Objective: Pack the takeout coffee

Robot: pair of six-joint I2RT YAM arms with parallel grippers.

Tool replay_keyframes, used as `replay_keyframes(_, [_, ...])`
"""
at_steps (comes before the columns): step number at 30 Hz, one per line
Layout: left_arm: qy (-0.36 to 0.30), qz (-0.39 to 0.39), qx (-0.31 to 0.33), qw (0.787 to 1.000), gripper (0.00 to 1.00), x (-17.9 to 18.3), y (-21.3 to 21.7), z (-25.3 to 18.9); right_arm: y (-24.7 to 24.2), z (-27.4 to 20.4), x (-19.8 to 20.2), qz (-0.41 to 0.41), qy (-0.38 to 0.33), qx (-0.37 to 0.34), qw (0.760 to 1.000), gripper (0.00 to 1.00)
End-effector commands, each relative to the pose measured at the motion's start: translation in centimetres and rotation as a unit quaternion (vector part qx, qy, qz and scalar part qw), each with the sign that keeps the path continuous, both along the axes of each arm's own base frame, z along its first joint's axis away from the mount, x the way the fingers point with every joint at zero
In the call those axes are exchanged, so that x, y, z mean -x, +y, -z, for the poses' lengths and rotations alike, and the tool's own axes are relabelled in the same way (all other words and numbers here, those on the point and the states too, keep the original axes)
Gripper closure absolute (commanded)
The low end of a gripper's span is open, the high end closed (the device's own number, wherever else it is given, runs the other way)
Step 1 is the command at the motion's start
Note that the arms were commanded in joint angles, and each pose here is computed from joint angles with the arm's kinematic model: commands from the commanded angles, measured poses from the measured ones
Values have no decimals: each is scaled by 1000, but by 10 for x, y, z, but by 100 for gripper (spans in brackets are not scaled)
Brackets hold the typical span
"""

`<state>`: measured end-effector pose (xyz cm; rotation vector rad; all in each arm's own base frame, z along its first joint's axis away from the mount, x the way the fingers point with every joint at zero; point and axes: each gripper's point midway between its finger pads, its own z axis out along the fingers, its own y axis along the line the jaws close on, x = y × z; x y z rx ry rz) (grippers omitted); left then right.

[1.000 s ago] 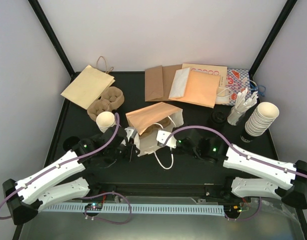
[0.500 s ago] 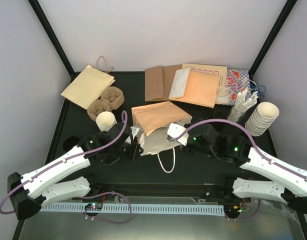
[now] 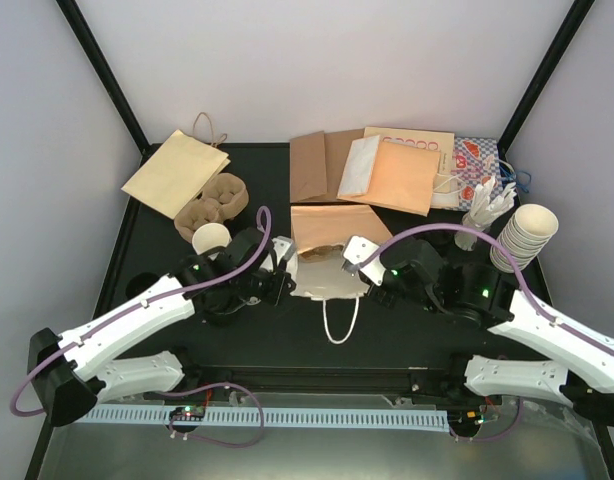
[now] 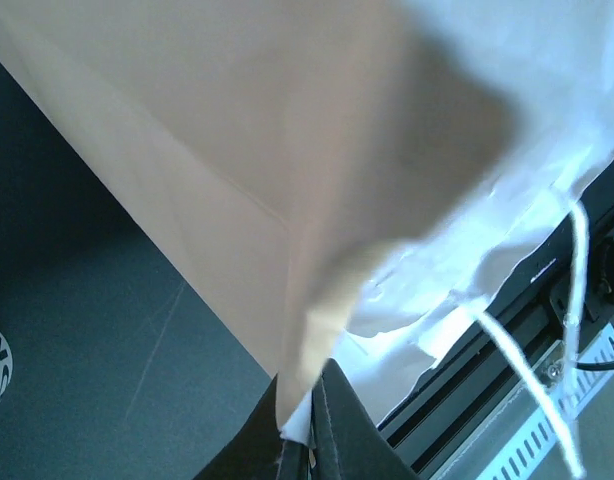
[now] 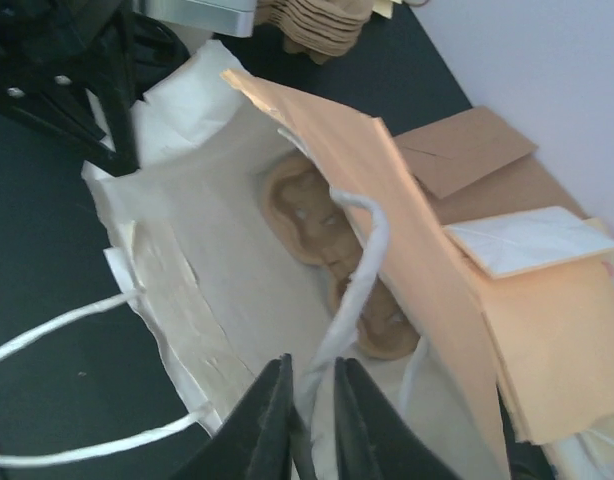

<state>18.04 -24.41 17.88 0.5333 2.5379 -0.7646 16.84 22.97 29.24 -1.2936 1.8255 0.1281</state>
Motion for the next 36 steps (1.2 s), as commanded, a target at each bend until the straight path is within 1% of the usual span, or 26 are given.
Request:
replay_keyframes(1, [-26, 16, 19, 999, 98, -6, -6, -20, -8, -9, -17, 55, -24, 16, 998, 82])
replay_keyframes(6, [-29, 9, 24, 999, 98, -7, -3, -24, -17, -18, -30, 93, -54, 29, 994, 78])
replay_keyframes(7, [-28, 7, 24, 999, 99, -7, -3, -24, -19, -21, -31, 98, -61, 26, 993, 75])
replay_keyframes(8, [-27, 6, 23, 999, 98, -7, -2, -23, -21, -26, -32, 103, -68, 20, 992, 71])
replay_keyframes(9, [-25, 5, 22, 999, 98, -7, -2, -22, -22, -31, -33, 106, -75, 12, 991, 59])
replay_keyframes(11, [-23, 3, 22, 999, 98, -7, -1, -22, -24, -40, -32, 106, -80, -3, 991, 44])
replay_keyframes(14, [-23, -1, 23, 999, 99, -8, 0, -22, -26, -49, -25, 91, -78, -23, 993, 42])
replay_keyframes(18, [-21, -7, 26, 999, 98, -10, 0, -24, -18, -55, 1, 18, -51, -64, 996, 41])
replay_keyframes(21, [-17, -12, 31, 999, 98, -12, 0, -27, -14, -53, 20, -33, -25, -83, 996, 41])
replay_keyframes(23, [-16, -14, 39, 999, 99, -13, 0, -30, -14, -46, 27, -48, -10, -80, 996, 43])
replay_keyframes(24, [-15, -16, 42, 999, 98, -14, 0, -31, -13, -40, 30, -55, -3, -75, 996, 45])
replay_keyframes(26, [-13, -16, 49, 999, 98, -14, 0, -35, -13, -28, 34, -65, 7, -67, 996, 53])
replay_keyframes(28, [-15, -18, 52, 998, 98, -15, 1, -37, -11, -15, 36, -72, 11, -59, 996, 66])
replay_keyframes(31, [-13, -22, 49, 998, 99, -16, 4, -35, -9, 5, 37, -97, -3, -40, 994, 96])
replay_keyframes(32, [-12, -23, 49, 998, 98, -16, 5, -35, -8, 10, 37, -103, -9, -34, 994, 98])
replay_keyframes(36, [-9, -23, 48, 999, 98, -15, 6, -33, -1, 33, 29, -109, -20, -2, 994, 99])
